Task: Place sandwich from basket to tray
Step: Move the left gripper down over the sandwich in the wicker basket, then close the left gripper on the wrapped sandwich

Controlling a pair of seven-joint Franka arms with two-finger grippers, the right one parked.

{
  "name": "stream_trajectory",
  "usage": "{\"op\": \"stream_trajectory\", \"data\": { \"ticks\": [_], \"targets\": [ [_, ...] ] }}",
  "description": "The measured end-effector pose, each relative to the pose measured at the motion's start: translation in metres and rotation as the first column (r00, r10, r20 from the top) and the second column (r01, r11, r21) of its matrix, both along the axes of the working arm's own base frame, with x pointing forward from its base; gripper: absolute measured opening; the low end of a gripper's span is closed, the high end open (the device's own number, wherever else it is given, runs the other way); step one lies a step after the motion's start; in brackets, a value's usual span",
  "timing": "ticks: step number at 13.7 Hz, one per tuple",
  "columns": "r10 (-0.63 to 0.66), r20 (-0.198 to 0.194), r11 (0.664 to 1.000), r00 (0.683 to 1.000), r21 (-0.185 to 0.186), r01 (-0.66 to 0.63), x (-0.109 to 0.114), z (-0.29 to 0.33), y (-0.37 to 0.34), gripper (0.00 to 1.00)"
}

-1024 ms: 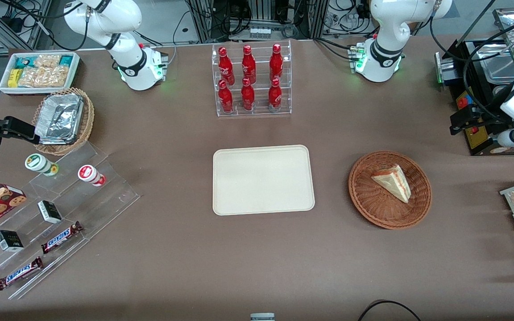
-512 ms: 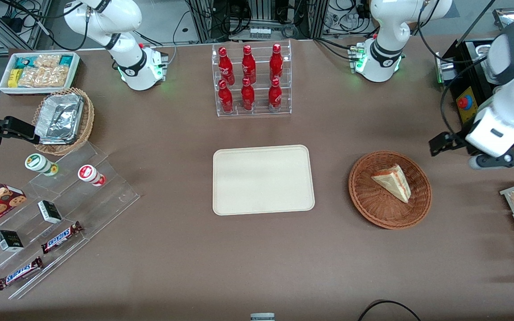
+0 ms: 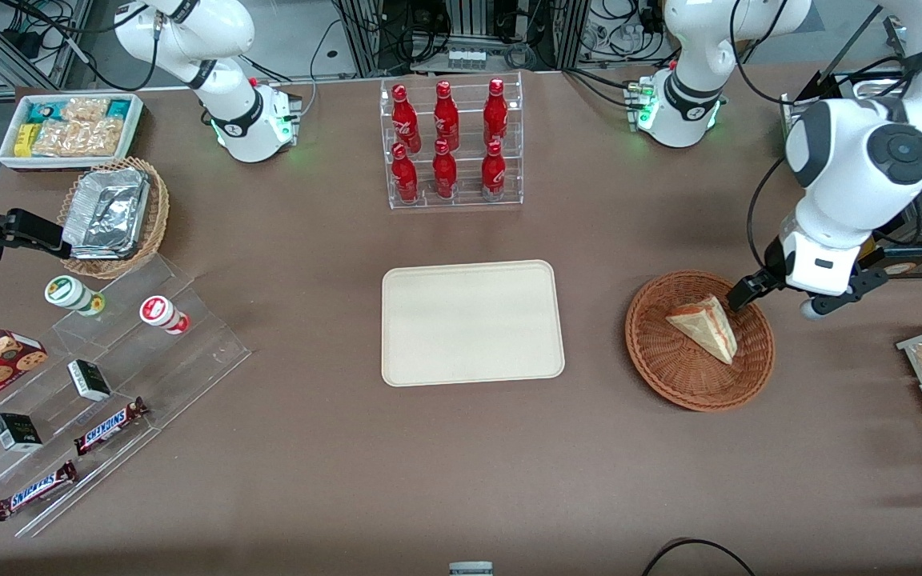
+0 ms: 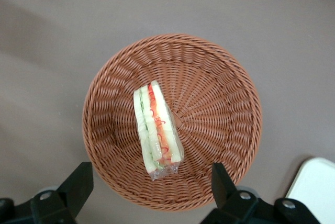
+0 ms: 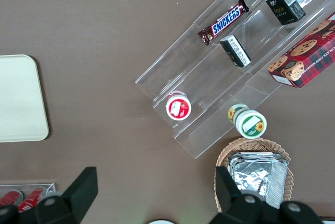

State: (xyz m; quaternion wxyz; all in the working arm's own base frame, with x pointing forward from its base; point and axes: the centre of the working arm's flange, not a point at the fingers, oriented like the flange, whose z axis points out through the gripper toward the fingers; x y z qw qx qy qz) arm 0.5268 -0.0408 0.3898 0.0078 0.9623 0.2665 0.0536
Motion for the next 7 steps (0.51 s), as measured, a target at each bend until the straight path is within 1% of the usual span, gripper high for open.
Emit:
{"op": "stream_trajectory", "data": {
  "ticks": [2, 5, 7],
  "targets": [
    [0.07, 0.003, 0.997, 0.998, -0.011, -0.07, -0.004, -0.015, -0.007, 1.0],
    [0.143, 0.054, 0.989, 0.988, -0.037, -0.141, -0.011, -0.042, -0.013, 1.0],
    [0.163, 0.054, 0.986, 0.985, -0.043, -0.161, -0.017, -0.062, -0.012, 1.0]
  ]
}}
